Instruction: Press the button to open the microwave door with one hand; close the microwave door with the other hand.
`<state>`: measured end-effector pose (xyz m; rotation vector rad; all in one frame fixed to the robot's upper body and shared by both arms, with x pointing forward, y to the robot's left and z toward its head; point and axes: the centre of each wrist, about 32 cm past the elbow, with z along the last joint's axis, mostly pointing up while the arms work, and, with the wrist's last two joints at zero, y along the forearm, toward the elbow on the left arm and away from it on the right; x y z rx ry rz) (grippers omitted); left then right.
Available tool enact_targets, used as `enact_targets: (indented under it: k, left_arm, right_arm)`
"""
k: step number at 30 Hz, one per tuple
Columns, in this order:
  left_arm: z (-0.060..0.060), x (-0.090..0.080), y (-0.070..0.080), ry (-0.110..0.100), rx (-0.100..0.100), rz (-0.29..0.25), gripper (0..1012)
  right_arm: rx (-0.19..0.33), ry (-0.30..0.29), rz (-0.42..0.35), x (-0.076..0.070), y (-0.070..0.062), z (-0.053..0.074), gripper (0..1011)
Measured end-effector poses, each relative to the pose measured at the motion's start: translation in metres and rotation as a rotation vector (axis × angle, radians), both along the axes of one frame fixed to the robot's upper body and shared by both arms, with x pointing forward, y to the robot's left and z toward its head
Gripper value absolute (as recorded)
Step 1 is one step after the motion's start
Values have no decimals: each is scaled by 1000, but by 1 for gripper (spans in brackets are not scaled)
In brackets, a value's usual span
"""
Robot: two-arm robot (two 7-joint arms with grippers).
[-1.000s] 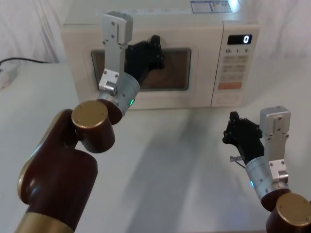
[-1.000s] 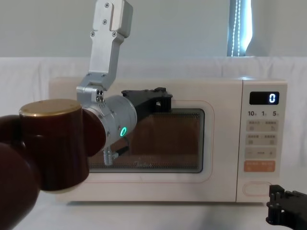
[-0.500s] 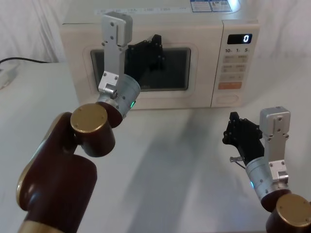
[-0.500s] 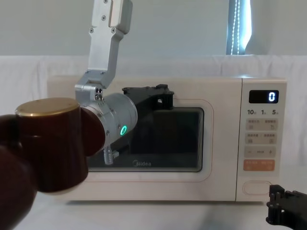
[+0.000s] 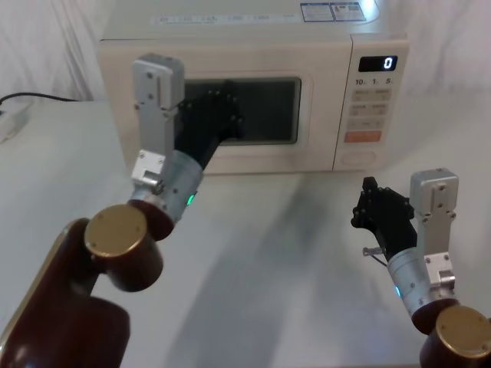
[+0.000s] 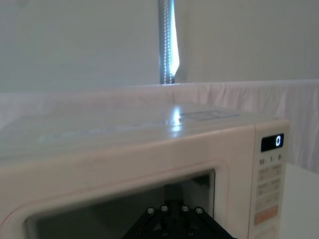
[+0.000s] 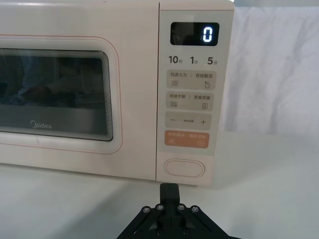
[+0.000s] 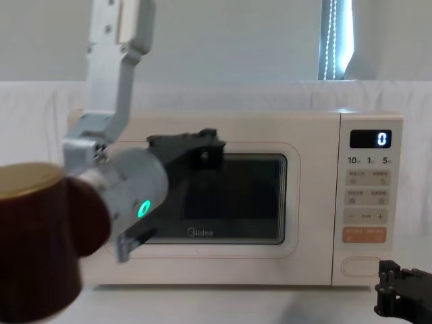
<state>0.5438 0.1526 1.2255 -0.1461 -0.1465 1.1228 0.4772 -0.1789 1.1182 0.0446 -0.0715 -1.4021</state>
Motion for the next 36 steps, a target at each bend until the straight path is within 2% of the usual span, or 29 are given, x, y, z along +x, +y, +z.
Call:
enact_targets:
  k: [12, 15, 18, 24, 28, 36]
  left_arm:
    - [-24, -39, 40, 37, -14, 78, 0]
    - [-33, -52, 49, 51, -23, 93, 0]
    - [-45, -70, 59, 77, -39, 110, 0]
    - [-61, -94, 72, 108, -60, 152, 0]
    - [-69, -104, 76, 115, -72, 178, 0]
    - [-80, -112, 79, 118, -86, 204, 0]
  right_arm:
    - [0, 0, 0, 0, 0, 0, 0]
    - [0, 0, 0, 0, 0, 0, 0]
    - [0, 0, 0, 0, 0, 0, 0]
    - [0, 0, 0, 0, 0, 0, 0]
    - [0, 0, 0, 0, 0, 0, 0]
    - [0, 0, 0, 0, 0, 0, 0]
